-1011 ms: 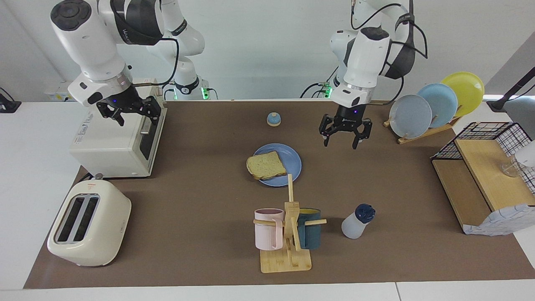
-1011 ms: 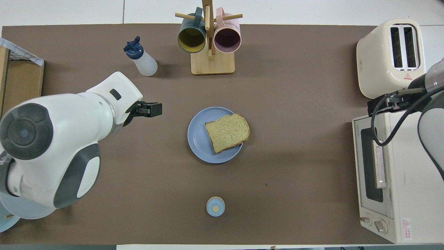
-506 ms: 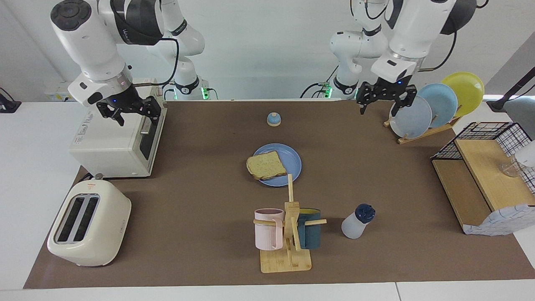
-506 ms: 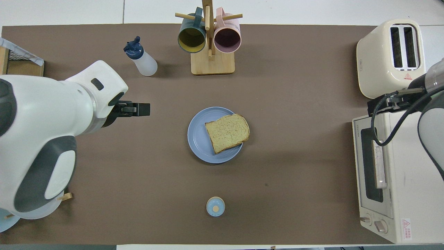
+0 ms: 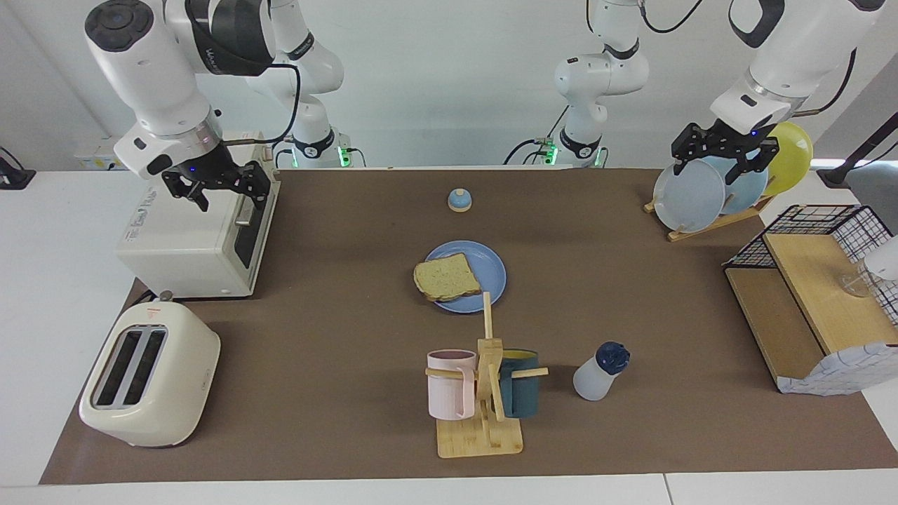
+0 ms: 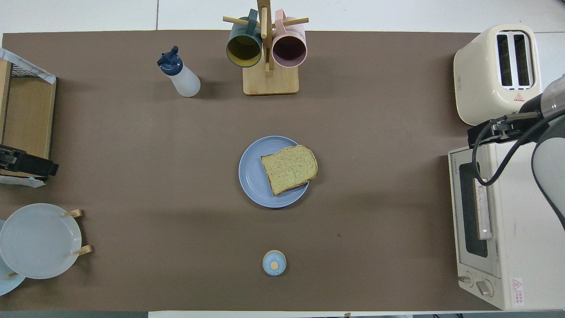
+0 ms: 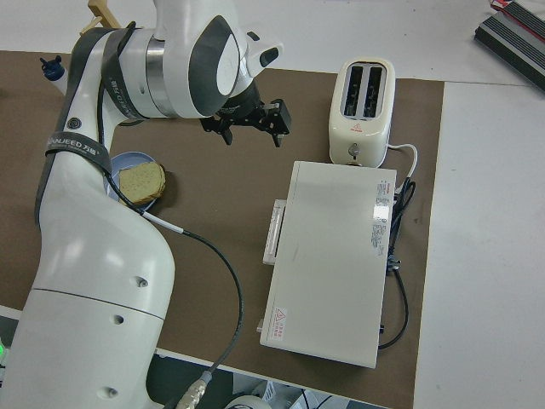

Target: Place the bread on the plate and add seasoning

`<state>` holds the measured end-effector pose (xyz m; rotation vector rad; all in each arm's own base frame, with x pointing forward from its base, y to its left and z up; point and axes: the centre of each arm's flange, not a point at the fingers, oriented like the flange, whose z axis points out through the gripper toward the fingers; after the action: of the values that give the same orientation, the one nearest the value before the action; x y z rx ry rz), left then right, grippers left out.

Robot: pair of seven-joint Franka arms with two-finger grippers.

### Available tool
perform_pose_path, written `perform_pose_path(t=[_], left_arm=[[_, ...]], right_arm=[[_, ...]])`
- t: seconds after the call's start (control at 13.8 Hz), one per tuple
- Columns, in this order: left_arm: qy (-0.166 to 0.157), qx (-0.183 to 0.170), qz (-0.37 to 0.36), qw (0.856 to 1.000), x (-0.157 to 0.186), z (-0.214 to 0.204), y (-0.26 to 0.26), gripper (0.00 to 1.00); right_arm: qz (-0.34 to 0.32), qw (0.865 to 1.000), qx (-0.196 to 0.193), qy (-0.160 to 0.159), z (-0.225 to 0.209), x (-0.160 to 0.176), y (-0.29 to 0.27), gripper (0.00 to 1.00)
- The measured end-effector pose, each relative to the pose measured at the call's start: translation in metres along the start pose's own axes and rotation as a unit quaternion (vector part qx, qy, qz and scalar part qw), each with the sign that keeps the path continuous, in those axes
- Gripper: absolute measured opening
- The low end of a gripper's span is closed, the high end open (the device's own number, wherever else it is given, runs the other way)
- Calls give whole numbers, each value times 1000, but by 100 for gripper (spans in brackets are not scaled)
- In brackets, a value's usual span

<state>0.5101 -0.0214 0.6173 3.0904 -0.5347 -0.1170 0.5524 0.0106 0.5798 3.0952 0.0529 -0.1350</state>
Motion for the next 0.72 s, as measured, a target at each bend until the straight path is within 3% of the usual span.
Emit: perform_pose_path(t=[0.29,0.58,0.72], left_arm=[[23,16,-6,1000,-2,-14,0,100],[60,18,-143,988,3,-31,2,100],[42,12,-169,985,1,-42,9,100]], right_arm=[[0,1000,0,0,0,0,0,100],[0,1000,0,0,0,0,0,100],[0,1000,0,2,-2,-1,0,100]])
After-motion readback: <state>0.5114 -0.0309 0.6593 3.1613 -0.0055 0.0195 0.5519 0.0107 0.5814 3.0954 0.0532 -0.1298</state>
